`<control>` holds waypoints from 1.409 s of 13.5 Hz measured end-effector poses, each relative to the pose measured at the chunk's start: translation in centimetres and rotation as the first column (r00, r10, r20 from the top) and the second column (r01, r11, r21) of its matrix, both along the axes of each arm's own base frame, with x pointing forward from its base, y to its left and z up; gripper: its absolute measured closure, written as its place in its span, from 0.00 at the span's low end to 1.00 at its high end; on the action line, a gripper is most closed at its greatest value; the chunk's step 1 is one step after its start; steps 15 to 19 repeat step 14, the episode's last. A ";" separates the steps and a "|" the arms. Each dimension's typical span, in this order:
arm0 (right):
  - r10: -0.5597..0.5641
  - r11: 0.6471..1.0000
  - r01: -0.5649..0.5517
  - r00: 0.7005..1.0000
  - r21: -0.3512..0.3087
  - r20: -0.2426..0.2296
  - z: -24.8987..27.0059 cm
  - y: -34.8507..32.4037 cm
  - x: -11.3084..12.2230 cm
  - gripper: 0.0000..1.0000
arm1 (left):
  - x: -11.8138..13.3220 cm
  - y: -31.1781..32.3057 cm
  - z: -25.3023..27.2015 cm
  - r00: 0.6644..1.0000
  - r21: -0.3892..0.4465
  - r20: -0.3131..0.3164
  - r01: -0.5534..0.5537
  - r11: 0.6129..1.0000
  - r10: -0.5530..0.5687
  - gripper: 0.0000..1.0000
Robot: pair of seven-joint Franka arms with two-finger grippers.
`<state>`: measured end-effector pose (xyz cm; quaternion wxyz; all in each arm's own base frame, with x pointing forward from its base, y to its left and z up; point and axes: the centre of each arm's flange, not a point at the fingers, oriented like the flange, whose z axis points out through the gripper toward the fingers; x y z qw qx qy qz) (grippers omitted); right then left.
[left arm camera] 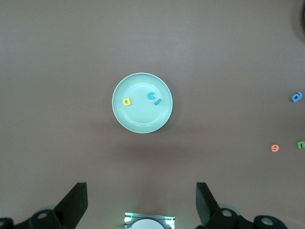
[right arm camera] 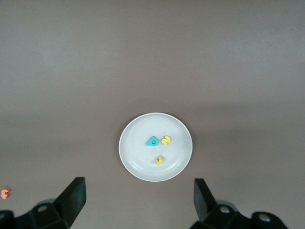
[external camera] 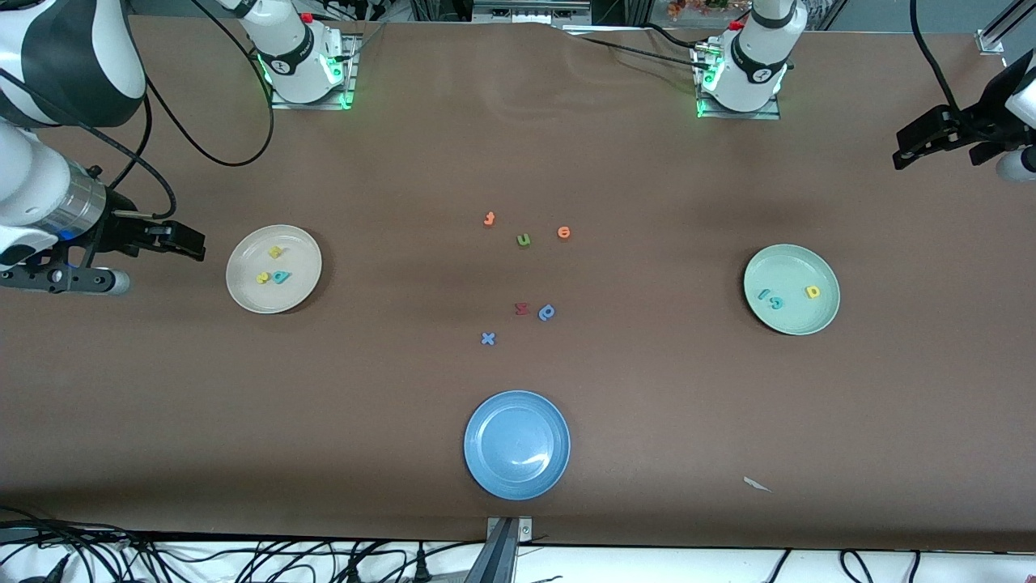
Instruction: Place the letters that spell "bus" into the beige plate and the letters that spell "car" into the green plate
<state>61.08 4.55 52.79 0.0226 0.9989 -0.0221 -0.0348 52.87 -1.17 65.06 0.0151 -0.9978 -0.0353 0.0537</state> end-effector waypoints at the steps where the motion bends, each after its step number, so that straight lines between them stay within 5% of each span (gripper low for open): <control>1: 0.002 1.000 -0.002 1.000 -0.001 0.000 0.0 0.1 0.0 0.00 | 0.0 -0.3 -0.1 1.000 0.000 -0.002 0.004 1.000 -0.004 0.00; 19: 0.000 1.000 0.000 1.000 0.000 0.001 0.0 1.3 -0.1 0.00 | 0.1 -0.6 -0.3 1.000 0.001 -0.016 0.001 1.000 -0.001 0.00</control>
